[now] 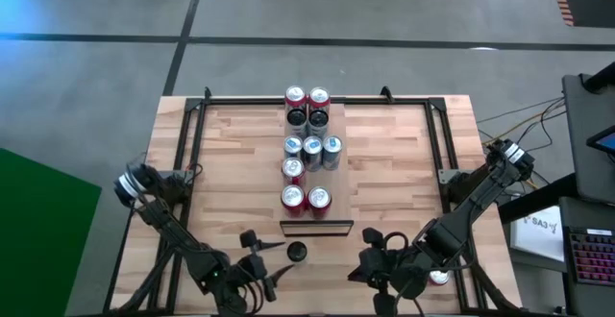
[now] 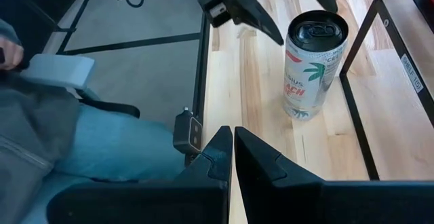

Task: Place canned beverage on shelf
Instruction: Put the white pink soda can on the shelf aligned with the other white pink soda cans

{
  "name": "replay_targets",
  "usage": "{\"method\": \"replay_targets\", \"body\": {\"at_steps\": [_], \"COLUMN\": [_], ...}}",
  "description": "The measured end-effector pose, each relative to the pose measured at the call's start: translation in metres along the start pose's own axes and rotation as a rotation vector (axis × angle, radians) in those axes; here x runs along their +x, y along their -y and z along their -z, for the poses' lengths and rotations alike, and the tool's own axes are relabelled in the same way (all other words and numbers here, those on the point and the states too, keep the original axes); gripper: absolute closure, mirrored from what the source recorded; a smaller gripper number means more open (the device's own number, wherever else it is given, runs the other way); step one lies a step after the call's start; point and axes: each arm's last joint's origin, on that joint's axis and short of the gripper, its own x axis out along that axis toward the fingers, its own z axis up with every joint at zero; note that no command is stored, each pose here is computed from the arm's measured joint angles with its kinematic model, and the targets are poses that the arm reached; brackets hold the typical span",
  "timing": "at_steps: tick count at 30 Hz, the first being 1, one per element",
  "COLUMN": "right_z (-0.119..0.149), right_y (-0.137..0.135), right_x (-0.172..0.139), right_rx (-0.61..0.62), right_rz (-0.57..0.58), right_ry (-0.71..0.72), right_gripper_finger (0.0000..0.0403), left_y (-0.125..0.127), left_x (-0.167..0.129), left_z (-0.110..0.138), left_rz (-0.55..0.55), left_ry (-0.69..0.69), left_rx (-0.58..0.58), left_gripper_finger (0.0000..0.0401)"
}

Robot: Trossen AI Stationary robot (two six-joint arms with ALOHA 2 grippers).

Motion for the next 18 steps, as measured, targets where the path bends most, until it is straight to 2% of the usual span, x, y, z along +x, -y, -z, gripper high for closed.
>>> {"method": "replay_targets", "body": {"at_steps": [8,18], "right_z": [0.000,0.000], "right_y": [0.000,0.000], "right_x": [0.000,0.000], "right_rx": [-0.014,-0.037], "right_rz": [0.000,0.001], "right_ry": [0.000,-0.001], "right_gripper_finger": [0.0394,0.0394], "left_y": [0.006,0.005], "left_x": [0.009,0.029], "left_z": [0.015,0.018], "left_rz": [-0.011,-0.001], "left_ry": [-0.004,-0.033], "left_rx": [-0.047,-0.074], "left_gripper_finger": [0.0133,0.0133]}}
